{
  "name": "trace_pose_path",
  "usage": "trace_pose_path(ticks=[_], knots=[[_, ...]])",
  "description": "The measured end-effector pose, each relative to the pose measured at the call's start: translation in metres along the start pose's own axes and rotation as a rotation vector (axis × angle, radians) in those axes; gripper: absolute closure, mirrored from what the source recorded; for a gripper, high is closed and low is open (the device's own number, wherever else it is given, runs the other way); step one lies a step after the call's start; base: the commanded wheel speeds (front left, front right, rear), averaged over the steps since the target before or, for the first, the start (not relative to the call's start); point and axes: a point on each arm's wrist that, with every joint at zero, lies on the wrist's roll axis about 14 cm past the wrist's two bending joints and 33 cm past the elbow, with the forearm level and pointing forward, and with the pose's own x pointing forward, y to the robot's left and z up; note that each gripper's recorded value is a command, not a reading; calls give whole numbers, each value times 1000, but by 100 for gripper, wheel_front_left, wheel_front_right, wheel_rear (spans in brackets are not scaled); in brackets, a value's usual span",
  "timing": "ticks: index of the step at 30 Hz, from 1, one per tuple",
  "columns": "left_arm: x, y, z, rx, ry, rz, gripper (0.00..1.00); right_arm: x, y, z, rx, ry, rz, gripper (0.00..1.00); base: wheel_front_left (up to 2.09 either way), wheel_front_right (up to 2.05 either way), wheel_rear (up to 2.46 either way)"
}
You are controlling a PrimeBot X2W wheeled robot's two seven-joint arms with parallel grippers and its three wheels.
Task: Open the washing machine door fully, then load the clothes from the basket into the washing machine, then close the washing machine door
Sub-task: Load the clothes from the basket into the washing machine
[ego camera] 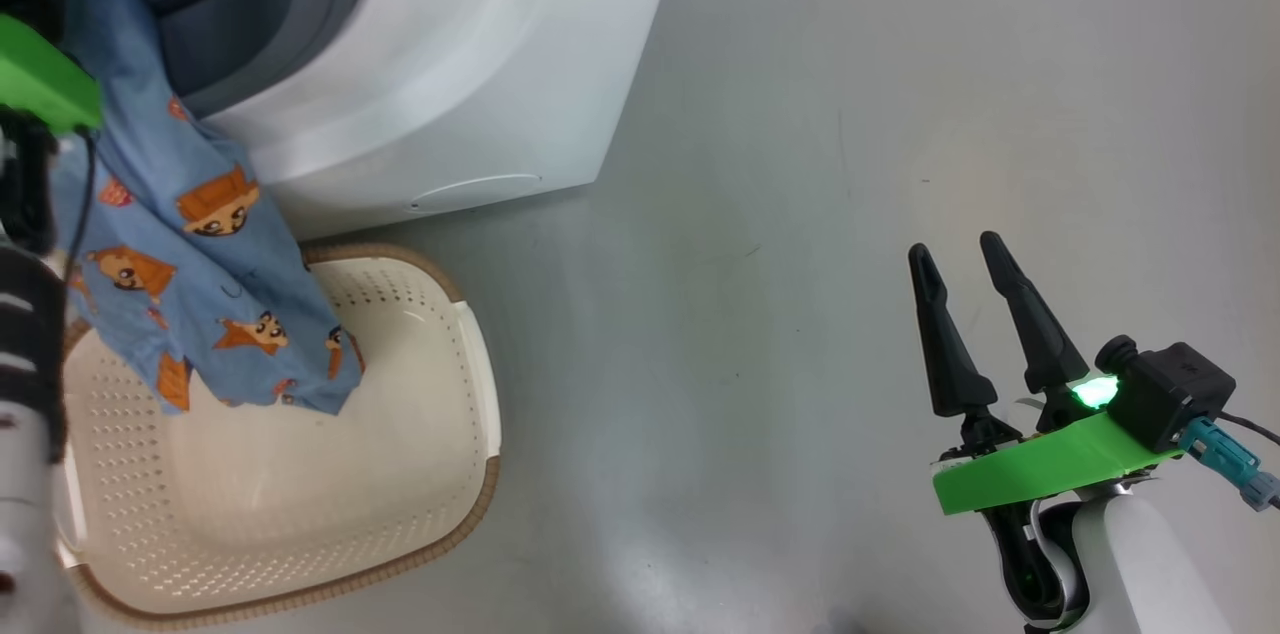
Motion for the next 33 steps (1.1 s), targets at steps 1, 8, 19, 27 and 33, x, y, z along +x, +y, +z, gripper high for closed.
trace_pose_path(ticks=[1,8,19,27,33], knots=[[-3,0,-1,-4,-2,0,0,0,1,0,0,-1,3,0,0,0,0],[-27,-5,-10,-37,-18,2,0,2,5,5,-4,-12,22,0,0,0,0],[-65,-1,-14,-21,-61,22,0,4,10,6,-3,-16,44,0,0,0,0],[-105,6,-36,1,-29,41,0,6,11,5,-6,-13,52,0,0,0,0],[-133,13,-52,-2,2,67,0,5,10,5,-12,-14,55,0,0,0,0]])
